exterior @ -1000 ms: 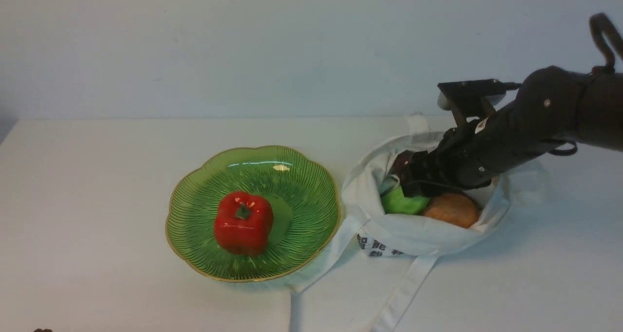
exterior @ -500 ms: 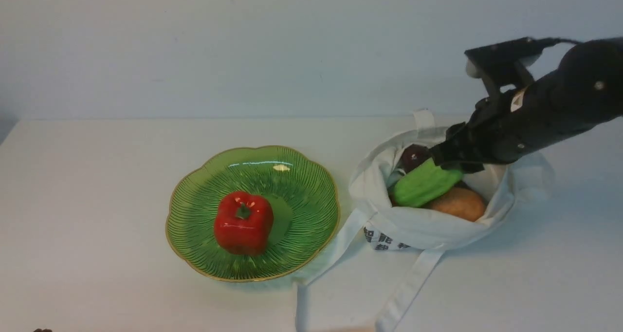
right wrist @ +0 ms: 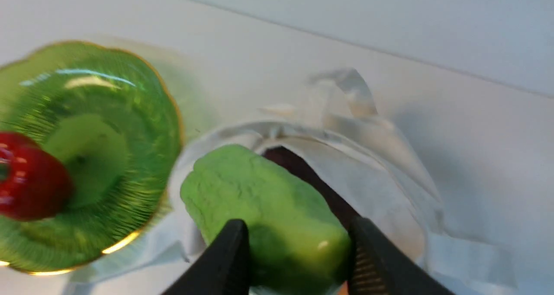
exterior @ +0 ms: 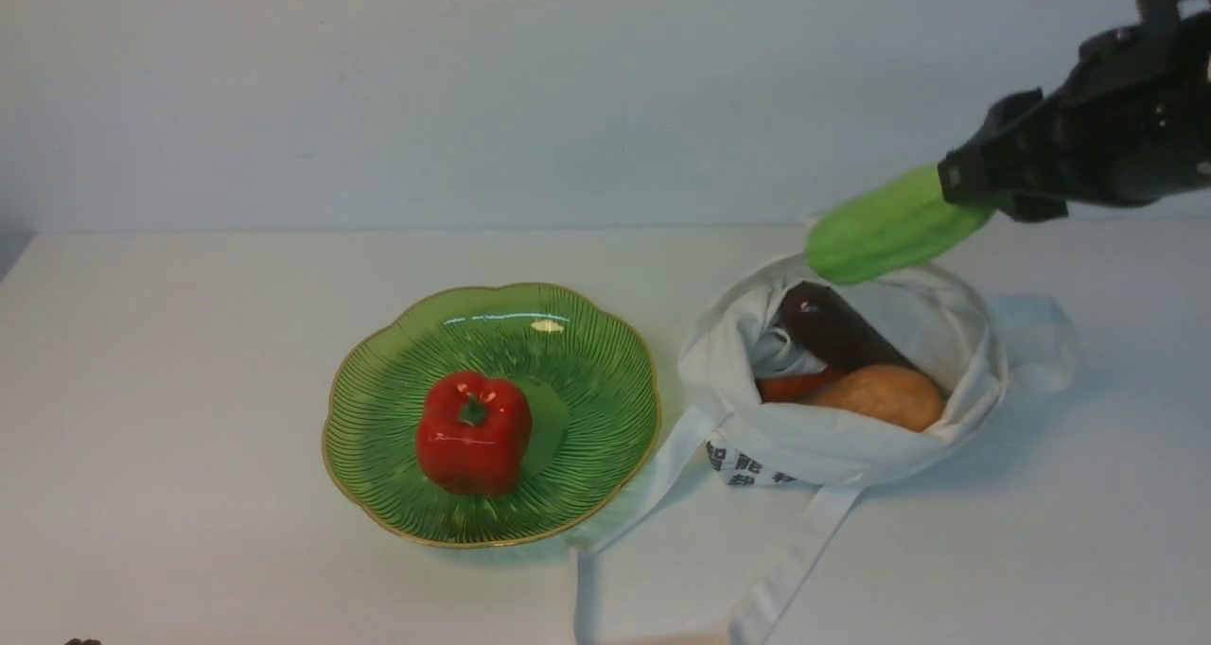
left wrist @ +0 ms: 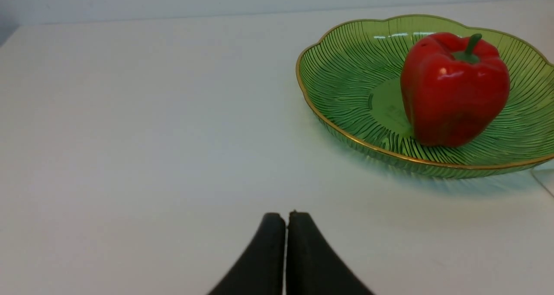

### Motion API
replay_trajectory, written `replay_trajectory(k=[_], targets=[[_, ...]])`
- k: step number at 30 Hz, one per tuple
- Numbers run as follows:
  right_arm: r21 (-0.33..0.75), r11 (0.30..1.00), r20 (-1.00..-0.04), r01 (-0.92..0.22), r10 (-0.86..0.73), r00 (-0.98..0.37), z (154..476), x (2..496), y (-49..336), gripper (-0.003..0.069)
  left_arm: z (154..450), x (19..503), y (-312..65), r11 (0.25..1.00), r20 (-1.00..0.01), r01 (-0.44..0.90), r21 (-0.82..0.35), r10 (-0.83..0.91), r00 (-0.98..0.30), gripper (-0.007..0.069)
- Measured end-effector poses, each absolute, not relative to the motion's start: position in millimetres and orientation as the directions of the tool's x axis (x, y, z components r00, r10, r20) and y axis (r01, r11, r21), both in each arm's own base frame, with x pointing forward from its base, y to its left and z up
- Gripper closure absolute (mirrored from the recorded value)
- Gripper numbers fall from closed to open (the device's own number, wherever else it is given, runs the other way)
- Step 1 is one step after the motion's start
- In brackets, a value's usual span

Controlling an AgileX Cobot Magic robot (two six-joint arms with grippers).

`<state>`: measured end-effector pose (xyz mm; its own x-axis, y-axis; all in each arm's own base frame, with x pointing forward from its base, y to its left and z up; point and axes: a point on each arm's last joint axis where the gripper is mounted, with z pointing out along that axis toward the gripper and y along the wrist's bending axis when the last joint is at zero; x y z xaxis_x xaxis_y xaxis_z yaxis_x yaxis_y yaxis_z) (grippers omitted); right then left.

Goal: Take vegetables from cloth bag on white table place on plate.
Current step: 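Take the green vegetable out of the bag and place it on the plate with the right gripper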

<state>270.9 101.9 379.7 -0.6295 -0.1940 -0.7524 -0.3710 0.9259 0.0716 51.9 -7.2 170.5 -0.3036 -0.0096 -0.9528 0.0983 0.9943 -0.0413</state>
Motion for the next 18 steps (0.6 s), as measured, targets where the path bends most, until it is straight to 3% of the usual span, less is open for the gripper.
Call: replay_trajectory(k=[3, 8, 13, 18], targets=[[0.137, 0.858, -0.766, -0.495, -0.225, -0.602, 390, 277, 125, 0.0391, 171, 52, -7, 0.994, -0.953, 0.098, -0.041, -0.01, -0.304, 0.0634], [0.142, 0.77, -0.762, -0.622, -0.316, -0.565, 384, 288, 170, 0.0391, 171, 52, -7, 0.994, -0.953, 0.098, -0.041, -0.01, -0.304, 0.0634], [0.082, 0.683, -0.611, -0.725, -0.54, -0.579, 335, 307, 234, 0.0391, 171, 52, -7, 0.994, -0.953, 0.098, -0.041, -0.01, -0.304, 0.0634], [0.016, 0.662, -0.49, -0.75, -0.648, -0.583, 289, 331, 265, 0.0391, 171, 52, -7, 0.994, -0.953, 0.098, -0.041, -0.01, -0.304, 0.0634]])
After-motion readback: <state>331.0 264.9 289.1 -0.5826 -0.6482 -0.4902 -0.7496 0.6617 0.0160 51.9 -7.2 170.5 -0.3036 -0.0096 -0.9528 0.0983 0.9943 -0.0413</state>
